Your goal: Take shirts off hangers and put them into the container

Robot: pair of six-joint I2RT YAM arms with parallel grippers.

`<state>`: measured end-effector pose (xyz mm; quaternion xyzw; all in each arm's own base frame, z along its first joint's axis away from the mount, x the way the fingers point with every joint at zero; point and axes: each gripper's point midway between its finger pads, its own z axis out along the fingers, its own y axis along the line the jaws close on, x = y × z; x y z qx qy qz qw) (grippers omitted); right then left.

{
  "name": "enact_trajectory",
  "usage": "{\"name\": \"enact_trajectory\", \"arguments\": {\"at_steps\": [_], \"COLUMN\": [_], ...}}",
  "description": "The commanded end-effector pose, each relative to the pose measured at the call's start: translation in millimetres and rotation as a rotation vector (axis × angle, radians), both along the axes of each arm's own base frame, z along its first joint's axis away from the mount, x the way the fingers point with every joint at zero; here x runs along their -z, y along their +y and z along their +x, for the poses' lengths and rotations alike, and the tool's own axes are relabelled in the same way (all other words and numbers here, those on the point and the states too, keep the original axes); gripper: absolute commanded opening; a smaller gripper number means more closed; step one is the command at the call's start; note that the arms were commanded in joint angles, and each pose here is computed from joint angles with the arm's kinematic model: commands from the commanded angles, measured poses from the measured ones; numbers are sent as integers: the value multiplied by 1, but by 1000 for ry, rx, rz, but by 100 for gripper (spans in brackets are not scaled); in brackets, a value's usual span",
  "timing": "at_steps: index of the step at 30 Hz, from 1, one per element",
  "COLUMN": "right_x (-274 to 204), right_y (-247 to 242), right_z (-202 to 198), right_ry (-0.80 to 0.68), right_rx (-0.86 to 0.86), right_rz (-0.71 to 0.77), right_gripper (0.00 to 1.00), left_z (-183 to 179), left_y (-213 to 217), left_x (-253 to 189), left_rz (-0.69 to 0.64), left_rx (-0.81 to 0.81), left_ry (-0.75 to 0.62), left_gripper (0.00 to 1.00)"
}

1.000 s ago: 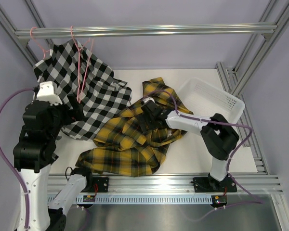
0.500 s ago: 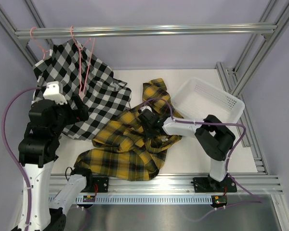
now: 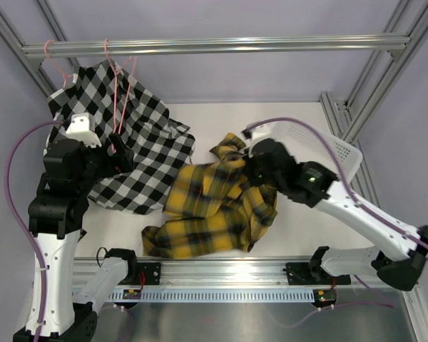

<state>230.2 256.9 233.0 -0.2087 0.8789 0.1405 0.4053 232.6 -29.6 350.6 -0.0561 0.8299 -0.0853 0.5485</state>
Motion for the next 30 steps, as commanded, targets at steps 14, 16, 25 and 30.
{"name": "enact_trajectory", "arguments": {"at_steps": [14, 16, 25, 30], "right_x": [-227, -220, -155, -90], "right_y": [-219, -222, -239, -246], "right_z": [61, 69, 125, 159], "right_ry": [-561, -540, -402, -279], "right_rx": [646, 652, 681, 758], "right_rz": [28, 30, 76, 123], "right_gripper": [0, 0, 0, 0], "left_z": [4, 4, 3, 1], "left_y": [-7, -11, -20, -26], "left_x": [-33, -31, -12, -5], "left_rz": [-34, -44, -76, -99], "left_rx": [32, 46, 85, 112], "left_ry": [-97, -91, -50, -38], "left_gripper": [99, 99, 98, 97]}}
